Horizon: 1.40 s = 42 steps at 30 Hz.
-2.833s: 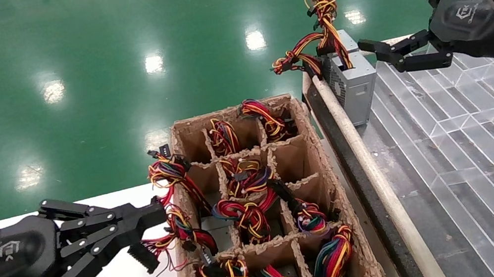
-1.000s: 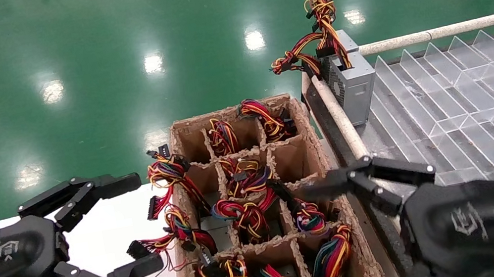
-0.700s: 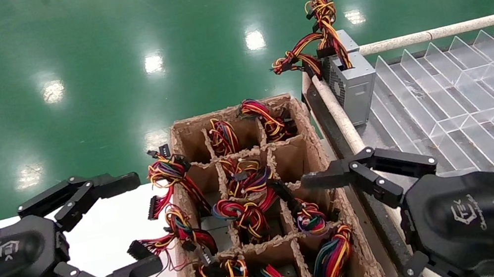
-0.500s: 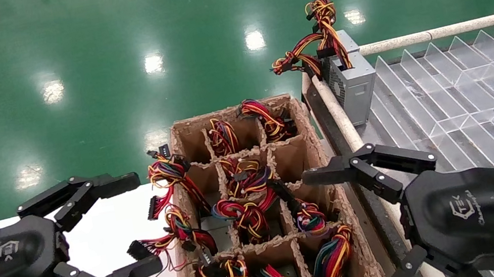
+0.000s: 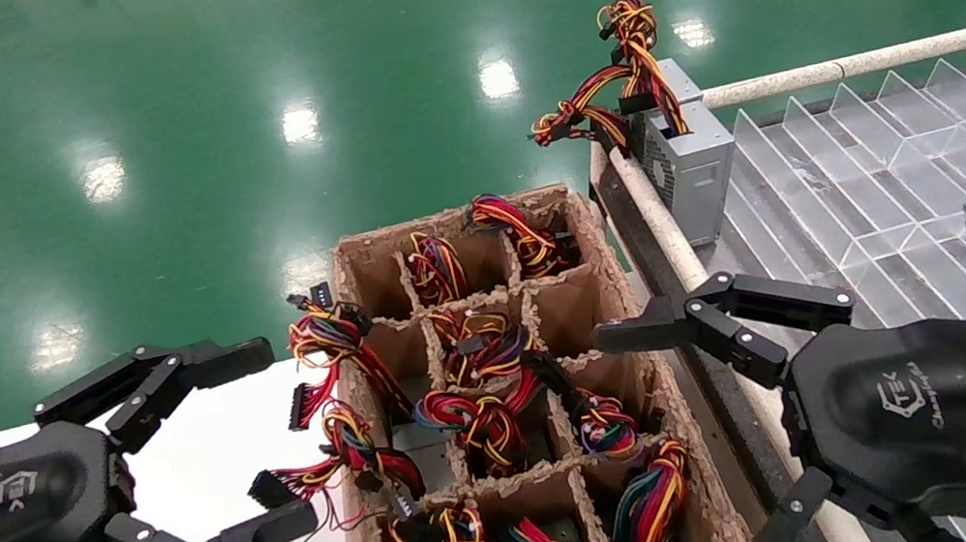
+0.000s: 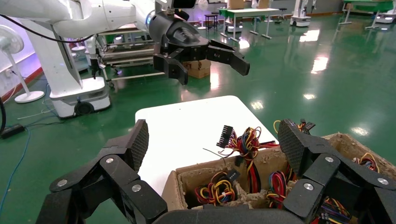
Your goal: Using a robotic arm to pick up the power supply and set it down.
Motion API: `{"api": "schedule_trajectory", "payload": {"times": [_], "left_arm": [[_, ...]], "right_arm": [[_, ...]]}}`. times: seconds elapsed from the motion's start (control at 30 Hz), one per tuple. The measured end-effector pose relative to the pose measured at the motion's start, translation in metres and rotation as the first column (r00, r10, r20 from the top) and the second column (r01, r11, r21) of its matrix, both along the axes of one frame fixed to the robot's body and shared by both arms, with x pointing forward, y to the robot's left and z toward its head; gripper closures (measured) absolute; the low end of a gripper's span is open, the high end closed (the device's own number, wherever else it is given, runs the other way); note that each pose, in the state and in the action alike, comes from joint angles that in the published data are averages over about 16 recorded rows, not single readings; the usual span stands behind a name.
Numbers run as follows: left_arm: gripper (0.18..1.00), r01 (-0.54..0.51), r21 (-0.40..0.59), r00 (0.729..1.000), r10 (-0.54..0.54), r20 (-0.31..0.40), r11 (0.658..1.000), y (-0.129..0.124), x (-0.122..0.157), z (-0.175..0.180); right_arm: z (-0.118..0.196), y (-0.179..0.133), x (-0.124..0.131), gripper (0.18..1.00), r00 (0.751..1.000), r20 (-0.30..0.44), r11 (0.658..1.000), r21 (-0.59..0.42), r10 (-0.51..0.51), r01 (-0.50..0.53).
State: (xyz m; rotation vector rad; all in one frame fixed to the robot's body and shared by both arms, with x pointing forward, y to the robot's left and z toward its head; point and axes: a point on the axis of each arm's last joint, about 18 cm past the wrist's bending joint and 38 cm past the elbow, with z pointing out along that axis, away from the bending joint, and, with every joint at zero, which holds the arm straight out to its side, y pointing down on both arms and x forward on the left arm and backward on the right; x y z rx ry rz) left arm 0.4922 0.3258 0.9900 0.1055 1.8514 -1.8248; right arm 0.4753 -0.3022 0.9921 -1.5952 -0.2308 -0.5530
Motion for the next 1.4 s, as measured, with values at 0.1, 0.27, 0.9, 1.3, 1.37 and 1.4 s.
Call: {"api": "schedule_trajectory", "payload": {"times": [0.1, 0.27, 0.9, 1.3, 1.37, 1.4], "left_arm": [[0.184, 0.0, 0.0, 1.0, 0.0, 0.0, 1.0, 0.0, 0.0, 0.0], [0.184, 0.0, 0.0, 1.0, 0.0, 0.0, 1.0, 0.0, 0.0, 0.0], [0.184, 0.0, 0.0, 1.0, 0.0, 0.0, 1.0, 0.0, 0.0, 0.0], [0.184, 0.0, 0.0, 1.0, 0.0, 0.0, 1.0, 0.0, 0.0, 0.0], [0.184, 0.0, 0.0, 1.0, 0.0, 0.0, 1.0, 0.0, 0.0, 0.0], [0.184, 0.0, 0.0, 1.0, 0.0, 0.0, 1.0, 0.0, 0.0, 0.0]], "right_arm": [[0.0002, -0.0002, 0.0003, 0.179, 1.0, 0.001, 1.0, 0.0, -0.001, 0.001], [0.0004, -0.0004, 0.0006, 0.179, 1.0, 0.001, 1.0, 0.0, -0.002, 0.002], [0.0006, -0.0006, 0.0012, 0.179, 1.0, 0.003, 1.0, 0.001, -0.004, 0.004], [0.0008, -0.0007, 0.0013, 0.179, 1.0, 0.003, 1.0, 0.001, -0.004, 0.004], [0.0008, -0.0007, 0.0013, 0.179, 1.0, 0.003, 1.0, 0.001, -0.004, 0.004], [0.0008, -0.0007, 0.0013, 0.179, 1.0, 0.003, 1.0, 0.001, -0.004, 0.004]]}}
